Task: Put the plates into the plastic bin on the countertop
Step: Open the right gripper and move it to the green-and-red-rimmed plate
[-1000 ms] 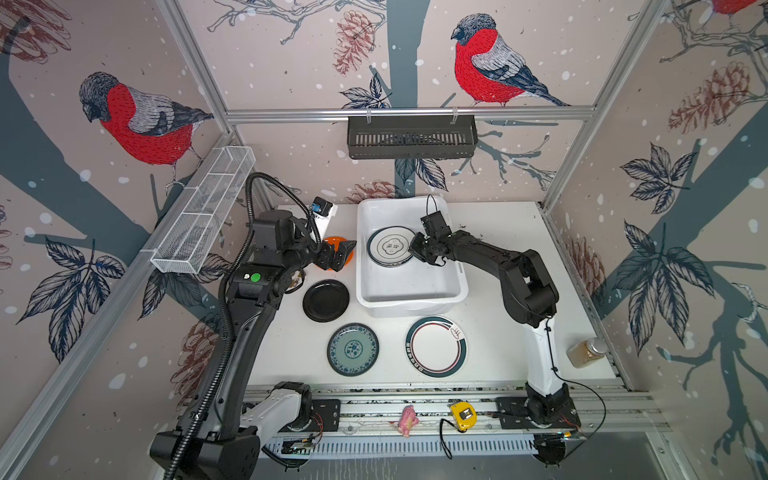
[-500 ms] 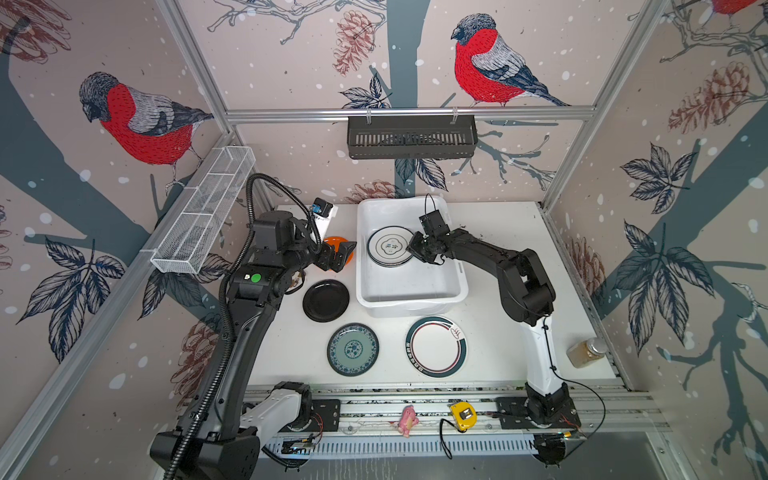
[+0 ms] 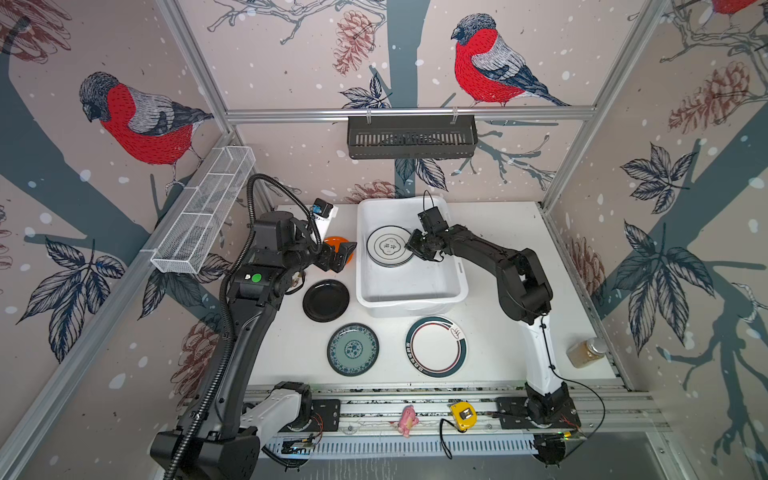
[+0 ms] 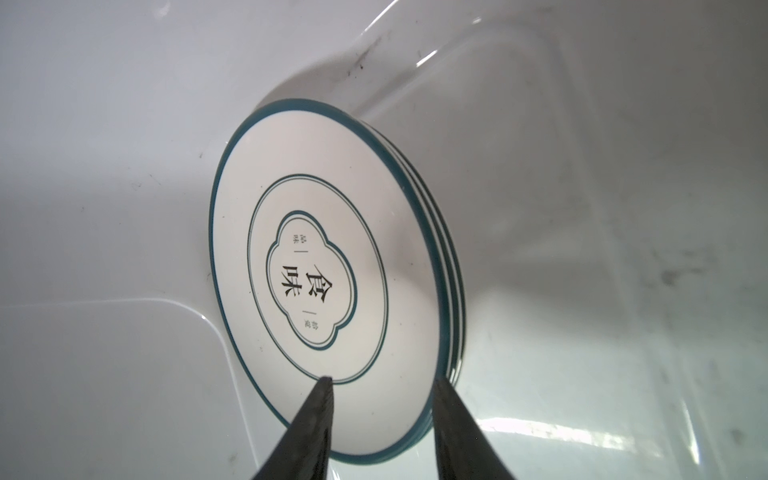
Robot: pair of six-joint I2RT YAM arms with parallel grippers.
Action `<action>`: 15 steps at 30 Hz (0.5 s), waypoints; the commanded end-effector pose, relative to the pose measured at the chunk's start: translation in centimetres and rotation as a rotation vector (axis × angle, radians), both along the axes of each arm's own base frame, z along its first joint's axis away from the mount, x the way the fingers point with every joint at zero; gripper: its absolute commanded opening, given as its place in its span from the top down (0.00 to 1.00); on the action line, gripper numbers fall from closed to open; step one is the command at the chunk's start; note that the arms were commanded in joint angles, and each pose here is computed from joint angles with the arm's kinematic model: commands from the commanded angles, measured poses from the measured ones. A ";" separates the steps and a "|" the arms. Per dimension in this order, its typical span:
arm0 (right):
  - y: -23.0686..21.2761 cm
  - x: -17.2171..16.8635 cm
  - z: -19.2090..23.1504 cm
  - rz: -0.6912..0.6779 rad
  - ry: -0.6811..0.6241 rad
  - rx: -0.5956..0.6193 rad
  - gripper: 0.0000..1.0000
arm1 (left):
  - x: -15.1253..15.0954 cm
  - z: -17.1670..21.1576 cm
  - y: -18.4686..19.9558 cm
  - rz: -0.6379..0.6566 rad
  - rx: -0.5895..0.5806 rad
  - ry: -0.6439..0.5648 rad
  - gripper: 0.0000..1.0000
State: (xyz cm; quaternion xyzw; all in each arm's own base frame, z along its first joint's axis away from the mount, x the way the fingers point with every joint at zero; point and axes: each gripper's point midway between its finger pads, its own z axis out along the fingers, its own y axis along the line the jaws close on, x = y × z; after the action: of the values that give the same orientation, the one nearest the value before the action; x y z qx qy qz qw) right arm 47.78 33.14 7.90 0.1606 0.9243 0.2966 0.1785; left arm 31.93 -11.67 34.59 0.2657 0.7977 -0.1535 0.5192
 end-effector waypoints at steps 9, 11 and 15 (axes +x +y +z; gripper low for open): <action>-1.3 -0.6 11.6 0.009 -0.276 -0.025 0.60 | 0.4 1.6 0.6 0.012 0.057 -0.066 0.03; -1.8 -1.8 14.4 0.015 -0.345 -0.018 0.61 | 0.4 2.0 0.5 0.002 0.066 -0.074 0.03; -2.7 -5.6 19.4 0.067 -0.486 0.034 0.61 | 0.1 1.9 -0.1 -0.042 0.070 -0.062 0.03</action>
State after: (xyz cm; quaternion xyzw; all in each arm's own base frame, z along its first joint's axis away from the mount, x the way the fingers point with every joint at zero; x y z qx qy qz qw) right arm 43.26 30.72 24.08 0.0898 0.8781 0.3311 0.3335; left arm 32.38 -11.29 36.36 0.2827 0.7868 -0.1249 0.5342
